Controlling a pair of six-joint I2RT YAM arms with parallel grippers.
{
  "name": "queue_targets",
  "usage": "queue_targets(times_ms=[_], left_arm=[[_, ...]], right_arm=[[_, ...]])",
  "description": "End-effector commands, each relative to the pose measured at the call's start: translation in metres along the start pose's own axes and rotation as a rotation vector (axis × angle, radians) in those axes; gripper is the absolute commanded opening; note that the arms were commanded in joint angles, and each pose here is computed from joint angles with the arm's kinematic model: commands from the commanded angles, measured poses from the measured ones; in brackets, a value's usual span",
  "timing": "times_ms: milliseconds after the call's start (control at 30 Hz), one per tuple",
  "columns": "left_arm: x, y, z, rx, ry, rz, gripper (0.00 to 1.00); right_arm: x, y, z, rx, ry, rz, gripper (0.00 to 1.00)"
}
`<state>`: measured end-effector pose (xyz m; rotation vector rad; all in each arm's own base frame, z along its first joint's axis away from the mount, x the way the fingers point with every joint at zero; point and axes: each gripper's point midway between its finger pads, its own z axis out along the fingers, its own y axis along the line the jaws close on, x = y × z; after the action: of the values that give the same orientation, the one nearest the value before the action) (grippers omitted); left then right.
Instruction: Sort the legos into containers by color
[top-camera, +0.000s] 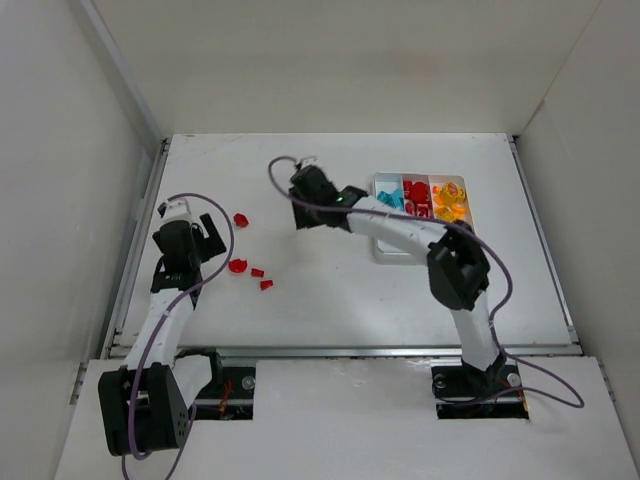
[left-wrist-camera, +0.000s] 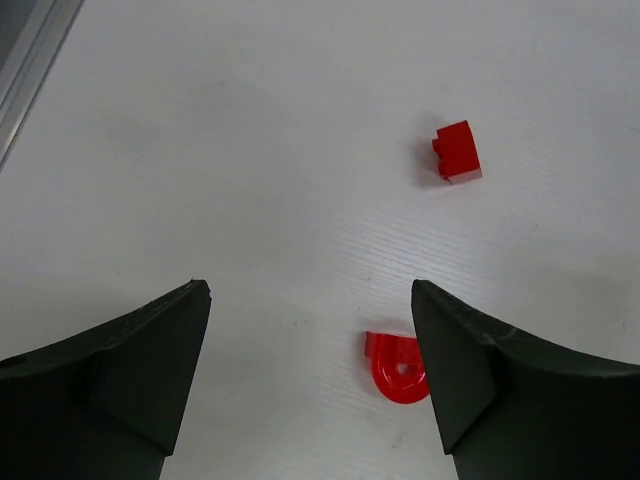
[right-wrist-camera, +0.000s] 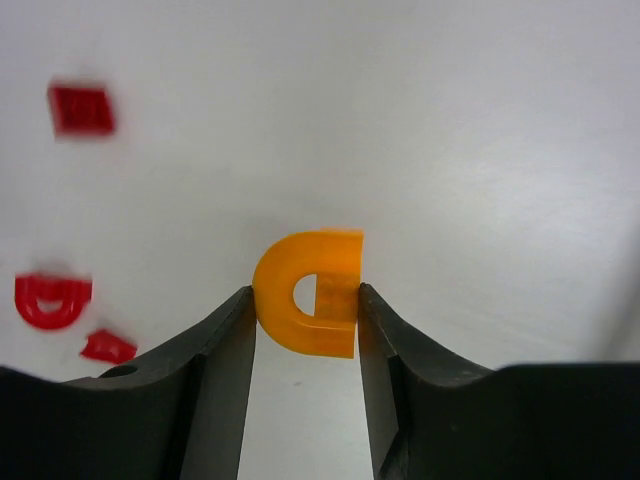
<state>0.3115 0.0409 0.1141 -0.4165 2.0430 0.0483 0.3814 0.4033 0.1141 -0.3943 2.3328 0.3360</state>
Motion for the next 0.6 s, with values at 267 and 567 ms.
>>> queue_targets(times_ms=[267,567], left_arm=[[-0.032,-0.081,0.021,0.436,0.017,0.629,0.81],[-0.003,-0.106,0.042,0.911,0.17,1.109,0.86]], right_arm=[[-0.044,-0.276,-0.094,0.354,-0.114,0.459,0.0],[0.013,-0.356,-0.082,0.52,-0.01,0.568,0.0]])
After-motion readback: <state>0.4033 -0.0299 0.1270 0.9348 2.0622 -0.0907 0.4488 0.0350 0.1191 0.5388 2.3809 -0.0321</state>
